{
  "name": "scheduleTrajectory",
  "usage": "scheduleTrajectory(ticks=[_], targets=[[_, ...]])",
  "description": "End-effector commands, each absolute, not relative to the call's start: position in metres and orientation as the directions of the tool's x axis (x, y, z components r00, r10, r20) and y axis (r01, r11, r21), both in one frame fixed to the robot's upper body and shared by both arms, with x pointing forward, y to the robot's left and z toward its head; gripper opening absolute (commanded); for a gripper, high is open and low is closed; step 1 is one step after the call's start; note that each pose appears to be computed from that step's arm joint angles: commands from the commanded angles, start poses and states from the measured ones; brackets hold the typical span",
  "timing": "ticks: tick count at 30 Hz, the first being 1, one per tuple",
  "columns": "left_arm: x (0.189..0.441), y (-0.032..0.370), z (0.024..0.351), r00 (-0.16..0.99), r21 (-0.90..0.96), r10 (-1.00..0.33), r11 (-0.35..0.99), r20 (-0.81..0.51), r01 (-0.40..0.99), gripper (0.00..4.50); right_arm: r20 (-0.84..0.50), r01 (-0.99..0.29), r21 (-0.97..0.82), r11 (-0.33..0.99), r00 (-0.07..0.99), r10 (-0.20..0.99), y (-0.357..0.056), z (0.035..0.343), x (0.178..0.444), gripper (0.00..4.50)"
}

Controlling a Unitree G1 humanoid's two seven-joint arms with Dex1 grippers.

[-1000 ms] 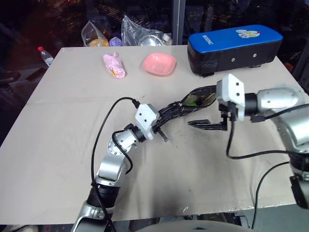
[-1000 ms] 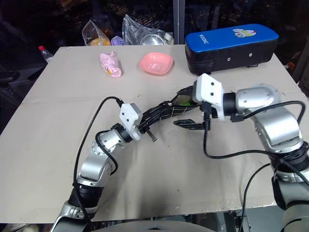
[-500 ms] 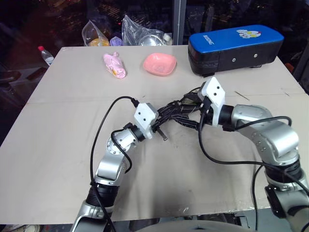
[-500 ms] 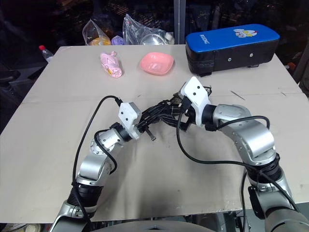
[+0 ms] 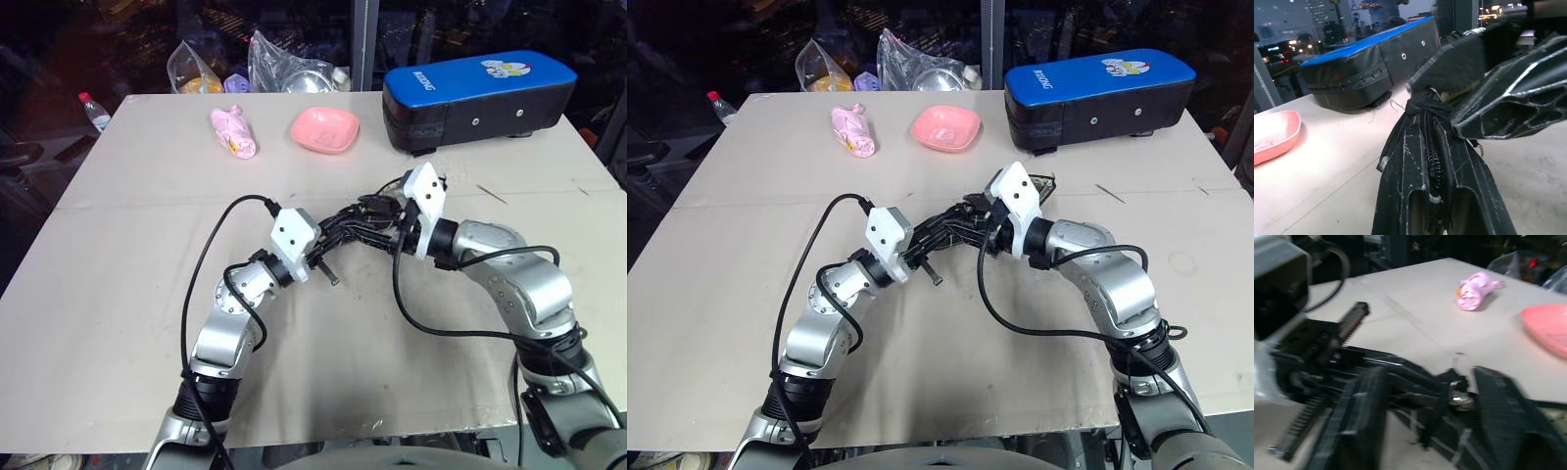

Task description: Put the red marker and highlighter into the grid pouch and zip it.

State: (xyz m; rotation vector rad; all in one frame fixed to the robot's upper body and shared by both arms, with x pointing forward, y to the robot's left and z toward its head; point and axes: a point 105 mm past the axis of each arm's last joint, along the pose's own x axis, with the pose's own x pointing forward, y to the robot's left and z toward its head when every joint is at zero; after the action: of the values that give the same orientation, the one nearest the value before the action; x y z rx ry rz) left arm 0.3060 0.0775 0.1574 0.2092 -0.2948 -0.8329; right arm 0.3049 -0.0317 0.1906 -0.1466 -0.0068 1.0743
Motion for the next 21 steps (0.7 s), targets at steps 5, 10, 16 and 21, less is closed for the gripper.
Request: scheduleTrajectory(ticks=[5, 10, 16, 21], targets=[[0.301, 0.076, 0.172, 0.619, 0.324, -0.752, 0.657, 0.226, 0.68, 0.0, -0.082, -0.842, -0.103, 0.53, 0.538, 0.839, -0.047, 0.189, 0.317, 0.05], [0.301, 0.076, 0.172, 0.623, 0.322, -0.749, 0.661, 0.226, 0.678, 0.0, -0.038, -0.816, -0.112, 0.567, 0.574, 0.818, -0.055, 0.199, 0.324, 0.05], [0.302, 0.08, 0.171, 0.638, 0.32, -0.737, 0.674, 0.225, 0.666, 0.0, 0.147, -0.72, 0.06, 0.692, 0.692, 0.707, -0.09, 0.229, 0.337, 0.05], [0.302, 0.081, 0.169, 0.642, 0.319, -0.733, 0.678, 0.224, 0.663, 0.0, 0.155, -0.543, 0.122, 0.831, 0.838, 0.524, -0.134, 0.224, 0.358, 0.05]])
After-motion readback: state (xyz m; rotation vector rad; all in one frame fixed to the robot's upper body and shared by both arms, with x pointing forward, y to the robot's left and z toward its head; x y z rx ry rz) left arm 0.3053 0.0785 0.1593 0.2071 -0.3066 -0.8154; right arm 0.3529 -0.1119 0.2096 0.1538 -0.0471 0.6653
